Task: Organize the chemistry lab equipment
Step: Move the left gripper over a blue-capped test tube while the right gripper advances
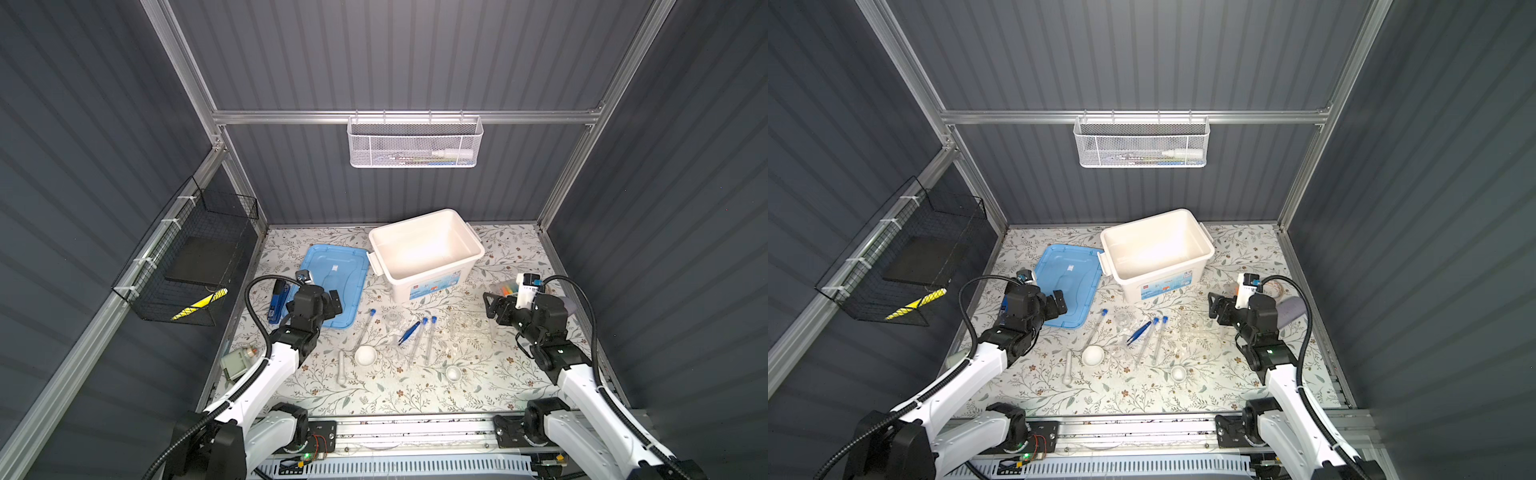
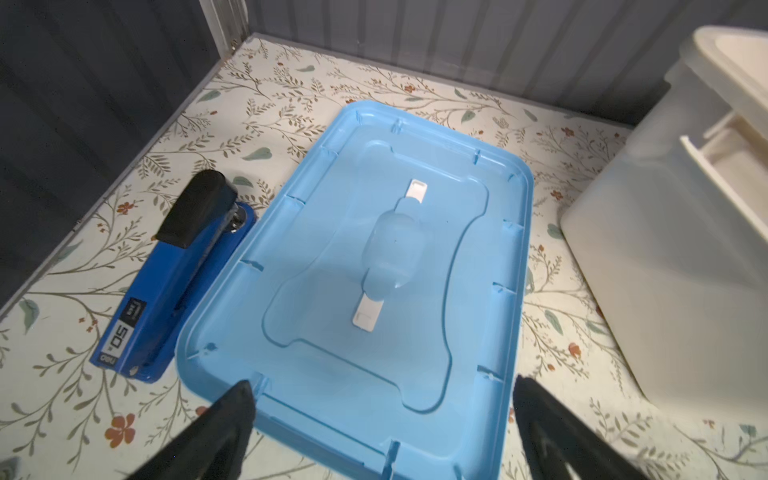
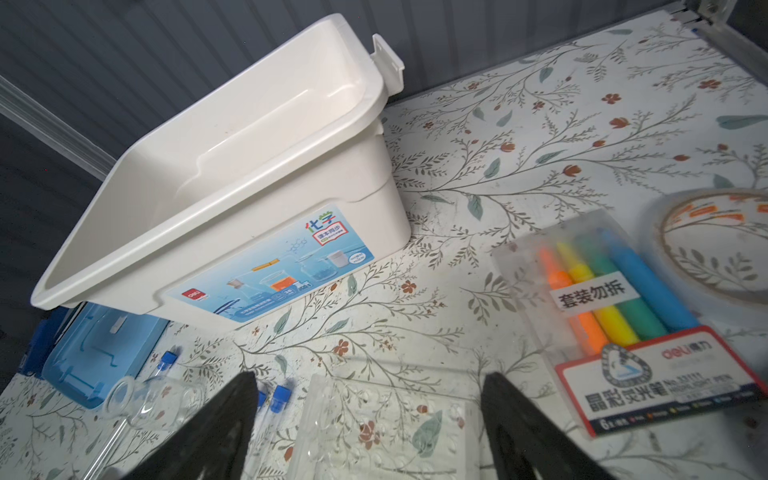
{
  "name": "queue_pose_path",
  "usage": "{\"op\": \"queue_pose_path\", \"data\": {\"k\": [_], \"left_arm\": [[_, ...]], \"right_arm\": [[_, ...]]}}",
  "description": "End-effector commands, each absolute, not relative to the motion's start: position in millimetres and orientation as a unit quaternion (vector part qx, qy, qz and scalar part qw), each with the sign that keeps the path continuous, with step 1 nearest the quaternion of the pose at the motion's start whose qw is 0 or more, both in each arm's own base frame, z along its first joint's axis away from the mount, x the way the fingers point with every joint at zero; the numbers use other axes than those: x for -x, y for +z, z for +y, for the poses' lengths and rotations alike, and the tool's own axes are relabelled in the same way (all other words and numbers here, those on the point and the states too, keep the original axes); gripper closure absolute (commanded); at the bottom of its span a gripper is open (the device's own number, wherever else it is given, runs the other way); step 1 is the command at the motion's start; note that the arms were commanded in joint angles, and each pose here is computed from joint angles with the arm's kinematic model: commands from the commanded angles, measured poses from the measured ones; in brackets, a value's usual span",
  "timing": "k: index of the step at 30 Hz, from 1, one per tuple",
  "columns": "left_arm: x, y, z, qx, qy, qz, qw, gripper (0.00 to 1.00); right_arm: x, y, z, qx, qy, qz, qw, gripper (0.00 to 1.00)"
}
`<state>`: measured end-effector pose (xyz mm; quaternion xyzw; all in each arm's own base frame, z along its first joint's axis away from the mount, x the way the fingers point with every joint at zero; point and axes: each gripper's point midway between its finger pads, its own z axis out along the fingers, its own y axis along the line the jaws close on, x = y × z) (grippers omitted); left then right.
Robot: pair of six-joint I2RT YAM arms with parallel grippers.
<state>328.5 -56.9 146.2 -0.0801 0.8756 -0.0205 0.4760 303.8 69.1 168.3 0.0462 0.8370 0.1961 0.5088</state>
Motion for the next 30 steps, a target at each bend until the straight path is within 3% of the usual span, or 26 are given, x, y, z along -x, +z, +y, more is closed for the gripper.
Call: {"op": "queue_pose_path", "data": {"k": [1,15,30], "left_arm": [[-315,145,-69,0.043,-0.023,0.885,0.463,0.02],[-303,102,-140,-0.087,-0.013,0.927,0.363,0.22],[-283,62,-161,-0.092,-0.048,0.953,0.285,0.47]], "right_arm": [[-300,166,74,-0.055,0.196,0.846,0.493,0.15],[-296,160,79,-0.052,0.181,0.859,0.477,0.17],[-300,149,78,-0.052,0.171,0.868,0.463,0.17]]}}
